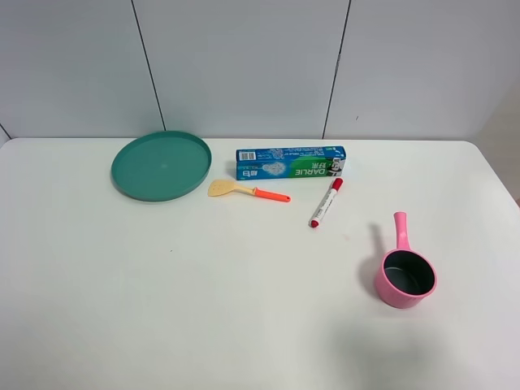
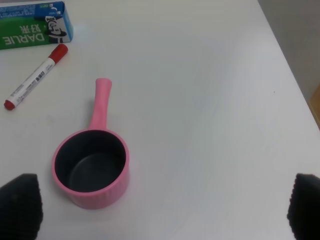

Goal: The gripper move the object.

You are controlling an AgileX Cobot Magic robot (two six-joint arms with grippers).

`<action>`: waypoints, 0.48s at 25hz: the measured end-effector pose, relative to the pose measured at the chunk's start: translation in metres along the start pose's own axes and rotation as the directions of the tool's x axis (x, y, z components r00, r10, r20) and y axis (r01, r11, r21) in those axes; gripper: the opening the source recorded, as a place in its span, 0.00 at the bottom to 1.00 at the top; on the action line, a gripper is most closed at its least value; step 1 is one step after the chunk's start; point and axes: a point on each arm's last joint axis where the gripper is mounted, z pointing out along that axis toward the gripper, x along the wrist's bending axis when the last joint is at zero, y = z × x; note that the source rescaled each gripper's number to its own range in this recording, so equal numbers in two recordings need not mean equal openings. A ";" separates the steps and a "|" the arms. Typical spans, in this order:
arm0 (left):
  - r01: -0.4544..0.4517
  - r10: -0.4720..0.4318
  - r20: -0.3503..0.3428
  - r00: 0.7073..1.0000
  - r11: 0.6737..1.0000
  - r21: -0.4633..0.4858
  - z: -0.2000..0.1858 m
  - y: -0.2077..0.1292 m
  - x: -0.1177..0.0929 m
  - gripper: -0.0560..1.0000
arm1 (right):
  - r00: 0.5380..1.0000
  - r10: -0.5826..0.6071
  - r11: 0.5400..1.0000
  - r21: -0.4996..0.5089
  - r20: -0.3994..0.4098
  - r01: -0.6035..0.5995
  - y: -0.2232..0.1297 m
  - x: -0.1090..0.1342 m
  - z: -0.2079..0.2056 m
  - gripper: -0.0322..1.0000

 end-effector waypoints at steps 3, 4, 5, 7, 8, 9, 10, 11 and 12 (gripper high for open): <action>0.000 0.000 0.000 1.000 1.000 0.000 0.000 0.000 0.000 0.65 | 1.000 0.000 1.000 0.000 0.000 0.000 0.000 0.000 0.000 1.00; 0.000 0.000 0.000 1.000 1.000 0.000 0.000 0.000 0.000 0.66 | 1.000 0.000 1.000 0.000 0.000 0.000 0.000 0.000 0.000 1.00; 0.000 0.000 0.000 1.000 1.000 0.000 0.000 0.000 0.000 0.68 | 1.000 0.000 1.000 0.000 0.000 0.000 0.000 0.000 0.000 1.00; 0.000 0.000 0.000 1.000 1.000 0.000 0.000 0.000 0.000 0.78 | 1.000 0.000 1.000 0.000 0.000 0.000 0.000 0.000 0.000 1.00; 0.000 0.000 0.000 1.000 1.000 0.000 0.000 0.000 0.000 0.86 | 1.000 0.000 1.000 0.000 0.000 0.000 0.000 0.000 0.000 1.00; 0.003 -0.003 0.000 1.000 1.000 0.000 0.000 0.000 0.000 0.91 | 1.000 0.000 1.000 0.000 0.000 0.000 0.000 0.000 0.000 1.00; 0.005 -0.005 -0.002 1.000 1.000 0.000 0.000 0.000 0.000 0.95 | 1.000 0.000 1.000 0.000 0.000 0.000 0.000 0.000 0.000 1.00; 0.014 -0.014 -0.003 1.000 1.000 0.000 0.000 0.000 0.000 0.98 | 1.000 0.000 1.000 0.000 0.000 0.000 0.000 0.000 0.000 1.00; 0.013 -0.013 -0.005 1.000 1.000 0.000 0.000 0.000 0.000 0.99 | 1.000 0.000 1.000 0.000 0.000 0.000 0.000 0.000 0.000 1.00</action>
